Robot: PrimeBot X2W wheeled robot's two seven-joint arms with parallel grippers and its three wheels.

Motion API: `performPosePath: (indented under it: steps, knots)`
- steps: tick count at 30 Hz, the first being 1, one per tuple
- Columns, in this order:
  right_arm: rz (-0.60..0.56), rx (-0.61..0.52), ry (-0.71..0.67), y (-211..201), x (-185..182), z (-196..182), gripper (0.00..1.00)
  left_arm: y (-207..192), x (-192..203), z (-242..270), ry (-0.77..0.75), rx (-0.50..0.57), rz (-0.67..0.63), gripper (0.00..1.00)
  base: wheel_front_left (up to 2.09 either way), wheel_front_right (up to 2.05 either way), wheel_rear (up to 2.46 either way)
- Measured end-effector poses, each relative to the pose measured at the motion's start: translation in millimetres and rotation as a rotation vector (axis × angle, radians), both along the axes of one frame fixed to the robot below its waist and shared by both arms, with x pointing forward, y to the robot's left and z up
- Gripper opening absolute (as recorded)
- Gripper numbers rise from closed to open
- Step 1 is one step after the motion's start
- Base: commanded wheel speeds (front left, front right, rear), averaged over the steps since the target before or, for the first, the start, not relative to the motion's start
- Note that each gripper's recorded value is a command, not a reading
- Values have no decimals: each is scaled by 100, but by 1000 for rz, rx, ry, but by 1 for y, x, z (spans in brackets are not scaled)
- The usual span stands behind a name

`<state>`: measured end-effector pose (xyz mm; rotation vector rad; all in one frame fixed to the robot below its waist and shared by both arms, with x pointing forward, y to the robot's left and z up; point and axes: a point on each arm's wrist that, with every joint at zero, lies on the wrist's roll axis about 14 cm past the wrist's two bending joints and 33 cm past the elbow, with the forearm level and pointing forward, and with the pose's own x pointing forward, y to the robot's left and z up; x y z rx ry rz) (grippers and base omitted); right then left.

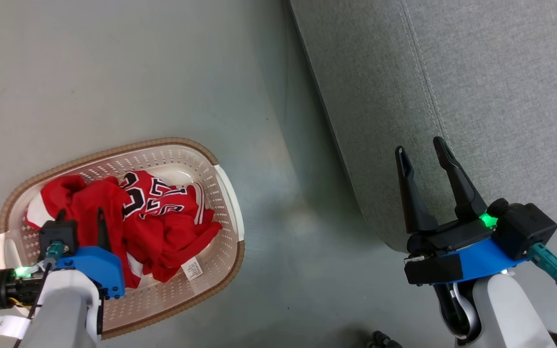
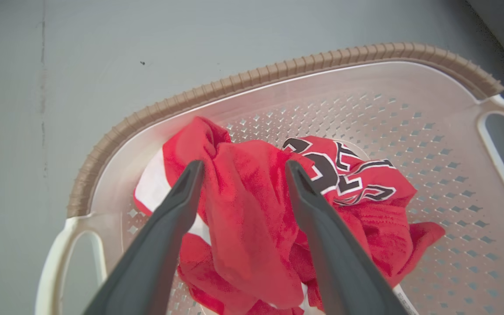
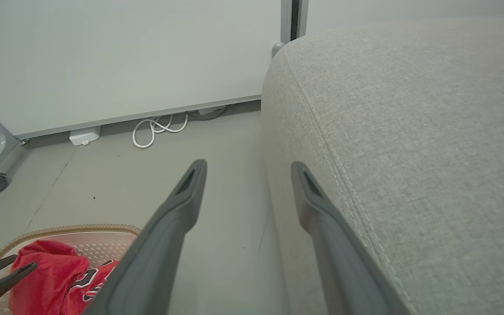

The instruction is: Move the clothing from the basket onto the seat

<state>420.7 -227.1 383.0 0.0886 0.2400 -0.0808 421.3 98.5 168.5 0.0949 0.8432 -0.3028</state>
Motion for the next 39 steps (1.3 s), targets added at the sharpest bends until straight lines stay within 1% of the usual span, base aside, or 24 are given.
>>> performPosePath:
  steps: [4,11,27,28,30,31,39]
  knots:
    - [0,7,13,0,1,-5,100,5,0,-14,27,31,-1,100,0,0,0]
    - [-9,17,42,-1,-1,-15,100,11,-10,-35,90,56,2,100,0,0,0]
    - [-19,20,73,-4,-1,-28,100,6,-12,-60,139,44,-6,100,0,0,0]
    - [-18,20,71,-4,0,-28,100,5,-13,-61,142,45,-11,55,0,0,0]
    - [-17,21,70,-4,0,-27,100,5,-14,-61,146,47,-19,9,0,0,0]
    - [-16,22,70,-3,0,-27,100,6,-14,-61,147,48,-20,0,0,0,0]
    - [-12,27,67,-1,2,-28,100,6,-11,-59,140,47,-22,0,0,0,0]
